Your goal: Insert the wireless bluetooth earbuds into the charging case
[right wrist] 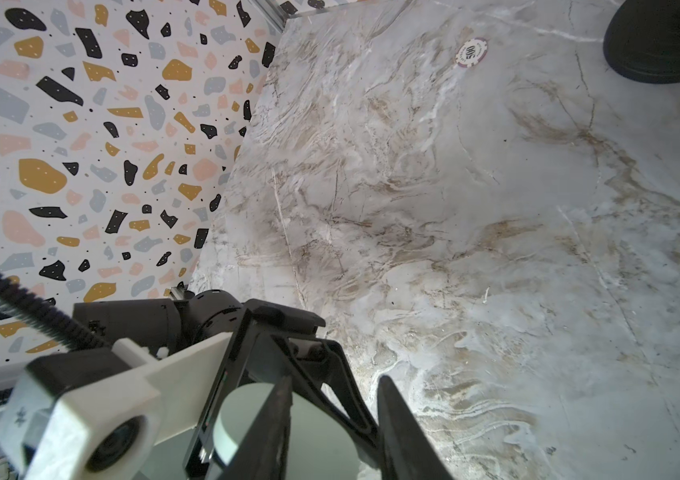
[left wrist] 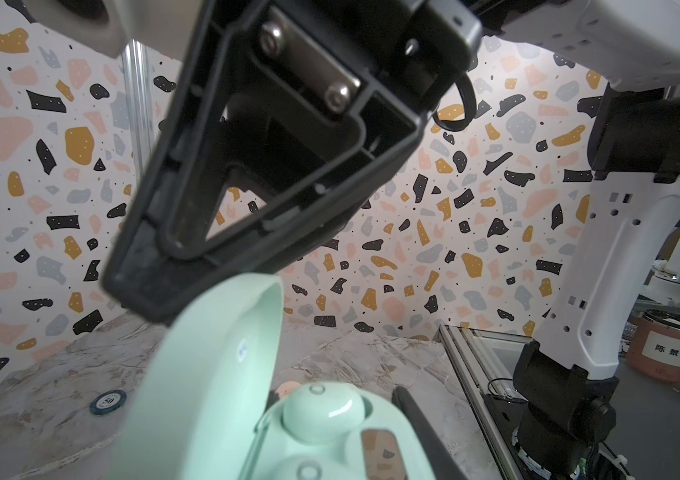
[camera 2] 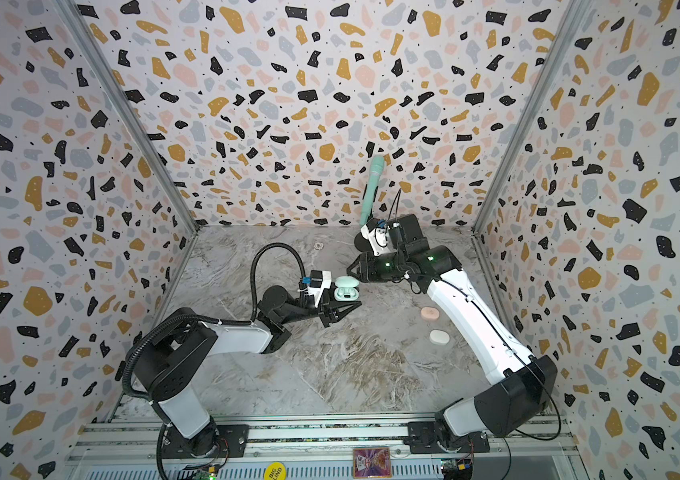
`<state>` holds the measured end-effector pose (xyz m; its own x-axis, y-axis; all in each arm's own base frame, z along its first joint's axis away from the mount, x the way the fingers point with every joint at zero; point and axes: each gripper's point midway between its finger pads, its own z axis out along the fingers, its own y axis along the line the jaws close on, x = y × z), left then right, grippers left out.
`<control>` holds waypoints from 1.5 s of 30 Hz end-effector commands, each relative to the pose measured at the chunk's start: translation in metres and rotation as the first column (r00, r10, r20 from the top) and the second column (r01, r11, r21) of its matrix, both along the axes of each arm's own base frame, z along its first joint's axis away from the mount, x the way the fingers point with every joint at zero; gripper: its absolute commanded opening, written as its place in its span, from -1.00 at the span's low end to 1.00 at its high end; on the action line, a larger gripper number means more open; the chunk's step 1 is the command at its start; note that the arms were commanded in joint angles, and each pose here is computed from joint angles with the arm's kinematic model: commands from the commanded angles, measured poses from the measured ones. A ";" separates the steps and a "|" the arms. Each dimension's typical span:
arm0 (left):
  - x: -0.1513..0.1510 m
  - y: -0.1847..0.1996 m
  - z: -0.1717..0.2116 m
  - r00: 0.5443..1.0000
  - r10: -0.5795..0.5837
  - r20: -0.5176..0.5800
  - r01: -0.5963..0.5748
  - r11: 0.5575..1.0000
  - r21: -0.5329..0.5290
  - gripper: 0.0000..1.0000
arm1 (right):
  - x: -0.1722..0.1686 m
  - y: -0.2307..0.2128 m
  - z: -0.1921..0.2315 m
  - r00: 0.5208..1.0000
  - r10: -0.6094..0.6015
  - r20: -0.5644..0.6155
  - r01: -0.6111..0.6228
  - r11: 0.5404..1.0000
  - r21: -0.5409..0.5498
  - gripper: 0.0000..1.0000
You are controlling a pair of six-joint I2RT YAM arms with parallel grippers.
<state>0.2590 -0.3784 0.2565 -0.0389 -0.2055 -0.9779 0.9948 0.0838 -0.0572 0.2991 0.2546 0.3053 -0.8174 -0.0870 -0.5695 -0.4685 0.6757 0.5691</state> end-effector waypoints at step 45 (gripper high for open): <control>-0.005 -0.001 0.024 0.997 -0.008 0.076 0.011 0.999 -0.050 -0.37 | -0.040 0.021 -0.038 0.997 0.012 -0.073 -0.026 0.981 -0.195 0.49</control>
<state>0.2662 -0.3793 0.2437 -0.0831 -0.1693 -0.9821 0.9881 0.1140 -0.1033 0.2610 0.2727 0.2609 -0.8633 -0.1932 -0.4662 -0.4271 0.7719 0.4710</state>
